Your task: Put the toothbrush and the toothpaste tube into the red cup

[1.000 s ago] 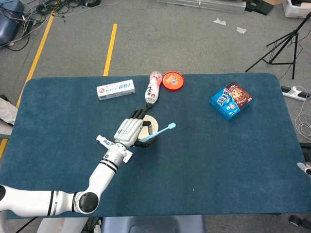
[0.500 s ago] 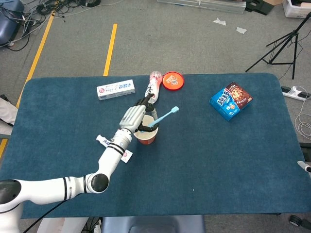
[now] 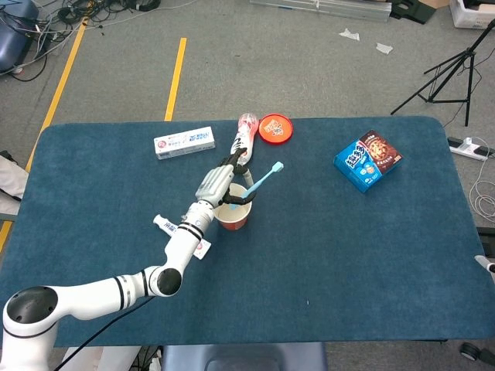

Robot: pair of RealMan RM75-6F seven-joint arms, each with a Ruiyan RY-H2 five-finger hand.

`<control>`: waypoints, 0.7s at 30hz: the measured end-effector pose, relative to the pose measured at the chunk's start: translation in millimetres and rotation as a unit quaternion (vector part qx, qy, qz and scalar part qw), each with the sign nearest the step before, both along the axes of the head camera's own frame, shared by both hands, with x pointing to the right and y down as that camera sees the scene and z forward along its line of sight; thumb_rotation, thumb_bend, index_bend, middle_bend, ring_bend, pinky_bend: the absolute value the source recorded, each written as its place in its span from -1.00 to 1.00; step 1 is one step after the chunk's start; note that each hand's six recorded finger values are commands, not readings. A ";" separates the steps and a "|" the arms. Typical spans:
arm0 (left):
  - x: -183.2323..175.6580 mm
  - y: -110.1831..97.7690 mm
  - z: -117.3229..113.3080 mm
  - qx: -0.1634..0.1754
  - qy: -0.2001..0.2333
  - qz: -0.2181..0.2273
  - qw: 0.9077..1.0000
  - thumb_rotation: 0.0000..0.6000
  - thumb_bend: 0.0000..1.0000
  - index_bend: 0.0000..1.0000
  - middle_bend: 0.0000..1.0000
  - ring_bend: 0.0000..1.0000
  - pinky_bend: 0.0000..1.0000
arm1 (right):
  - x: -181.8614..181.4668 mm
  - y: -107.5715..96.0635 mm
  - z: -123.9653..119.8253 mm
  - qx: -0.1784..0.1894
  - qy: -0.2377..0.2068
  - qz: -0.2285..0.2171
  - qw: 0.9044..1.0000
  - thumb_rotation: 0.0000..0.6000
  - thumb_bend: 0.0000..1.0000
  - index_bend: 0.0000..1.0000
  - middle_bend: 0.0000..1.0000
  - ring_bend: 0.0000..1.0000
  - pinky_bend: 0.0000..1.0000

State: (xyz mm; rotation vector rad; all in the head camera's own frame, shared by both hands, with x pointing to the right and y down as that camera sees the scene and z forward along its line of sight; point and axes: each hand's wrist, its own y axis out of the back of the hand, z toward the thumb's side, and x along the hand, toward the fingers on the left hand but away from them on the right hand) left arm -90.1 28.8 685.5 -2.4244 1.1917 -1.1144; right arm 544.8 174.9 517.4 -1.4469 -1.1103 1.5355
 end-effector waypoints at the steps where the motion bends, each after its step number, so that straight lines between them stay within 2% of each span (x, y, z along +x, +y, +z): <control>1: -0.4 0.4 1.6 0.000 0.001 -0.001 1.000 1.00 -0.24 0.22 -1.00 -1.00 -1.00 | 0.0 0.2 -0.1 0.000 0.000 0.000 1.000 1.00 -1.00 -1.00 -1.00 -1.00 -0.41; 17: -15.0 10.3 28.4 -0.015 0.008 -0.009 1.000 1.00 -0.24 0.19 -1.00 -1.00 -1.00 | 0.8 2.6 0.8 -0.001 0.000 0.000 1.000 1.00 -1.00 -1.00 -1.00 -1.00 -0.41; 21: -18.5 12.9 32.3 -0.016 0.004 -0.005 1.000 1.00 -0.24 0.09 -1.00 -1.00 -1.00 | 0.1 2.6 1.2 -0.001 0.001 -0.001 1.000 1.00 -1.00 -1.00 -1.00 -1.00 -0.40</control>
